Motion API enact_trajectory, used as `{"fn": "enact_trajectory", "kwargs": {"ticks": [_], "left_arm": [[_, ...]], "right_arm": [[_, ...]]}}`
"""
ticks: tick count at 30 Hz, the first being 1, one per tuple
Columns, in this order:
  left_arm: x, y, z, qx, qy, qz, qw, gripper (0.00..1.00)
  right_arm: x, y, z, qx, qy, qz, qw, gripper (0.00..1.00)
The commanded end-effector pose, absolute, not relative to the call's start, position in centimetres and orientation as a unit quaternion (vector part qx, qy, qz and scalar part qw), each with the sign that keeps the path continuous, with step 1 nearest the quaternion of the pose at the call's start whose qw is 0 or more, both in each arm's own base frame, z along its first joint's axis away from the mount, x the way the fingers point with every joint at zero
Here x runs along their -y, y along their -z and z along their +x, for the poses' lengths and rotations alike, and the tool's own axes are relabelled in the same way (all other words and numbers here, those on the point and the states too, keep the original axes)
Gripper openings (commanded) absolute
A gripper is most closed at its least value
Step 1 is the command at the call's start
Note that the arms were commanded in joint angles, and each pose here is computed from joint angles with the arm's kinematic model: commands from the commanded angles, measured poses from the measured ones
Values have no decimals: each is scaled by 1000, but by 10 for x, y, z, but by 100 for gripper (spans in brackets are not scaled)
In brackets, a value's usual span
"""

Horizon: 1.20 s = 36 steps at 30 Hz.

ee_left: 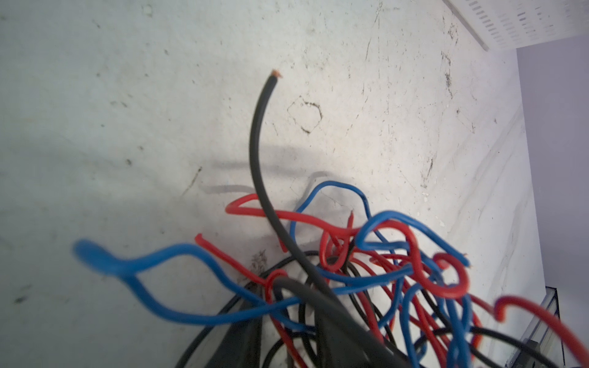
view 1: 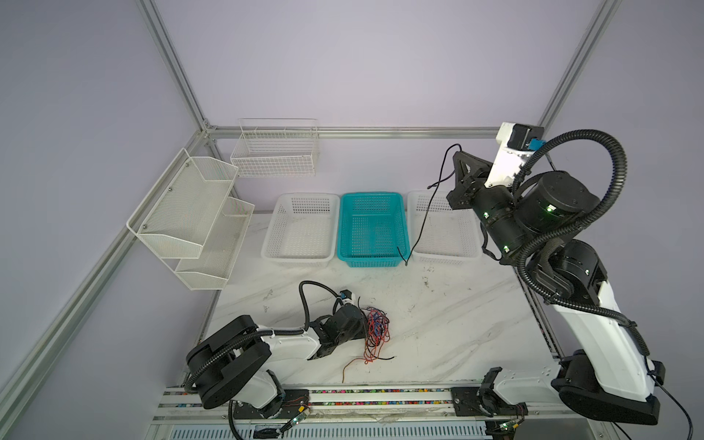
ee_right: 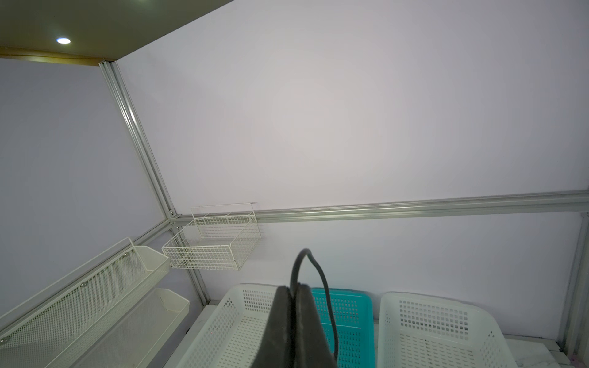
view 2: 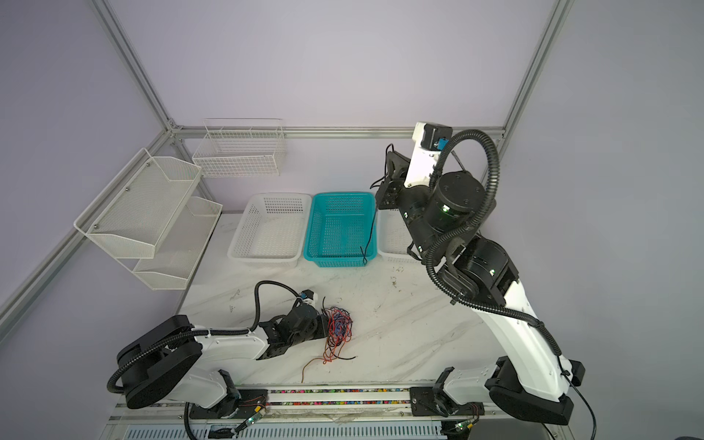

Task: Untangle the cables
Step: 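Pull the black wire up and out with the right gripper toward the far white basket, then lower the black wire into the far white basket and open the right gripper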

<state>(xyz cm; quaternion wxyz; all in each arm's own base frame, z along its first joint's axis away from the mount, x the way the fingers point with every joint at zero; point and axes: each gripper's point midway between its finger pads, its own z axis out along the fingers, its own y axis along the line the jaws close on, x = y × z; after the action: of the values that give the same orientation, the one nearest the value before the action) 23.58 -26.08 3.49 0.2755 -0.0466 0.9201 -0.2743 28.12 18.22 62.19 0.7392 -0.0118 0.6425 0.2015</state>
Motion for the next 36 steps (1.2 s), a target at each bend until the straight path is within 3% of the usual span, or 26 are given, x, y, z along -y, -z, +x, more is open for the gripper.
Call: {"fn": "enact_trajectory", "kwargs": {"ticks": [1,10,19,28,36], "left_arm": [[273,-62,248,-909,288,-37,299,29],[273,-72,248,-904,296,-36,305,32],[274,-80,249,-902,299,-32,309,35],[285,-85,253,-902,303,-19,307,36],[287,-98,257,-899,297,-1,322,39]], "right_arm": [[-169,-645,294,-616,-189,13,765,0],[-117,-608,410,-640,-171,79,745,0],[-54,-460,521,-711,-152,158,669,0],[-49,-332,544,-767,-179,231,571,0],[-39,-249,527,-794,-158,304,502,0]]}}
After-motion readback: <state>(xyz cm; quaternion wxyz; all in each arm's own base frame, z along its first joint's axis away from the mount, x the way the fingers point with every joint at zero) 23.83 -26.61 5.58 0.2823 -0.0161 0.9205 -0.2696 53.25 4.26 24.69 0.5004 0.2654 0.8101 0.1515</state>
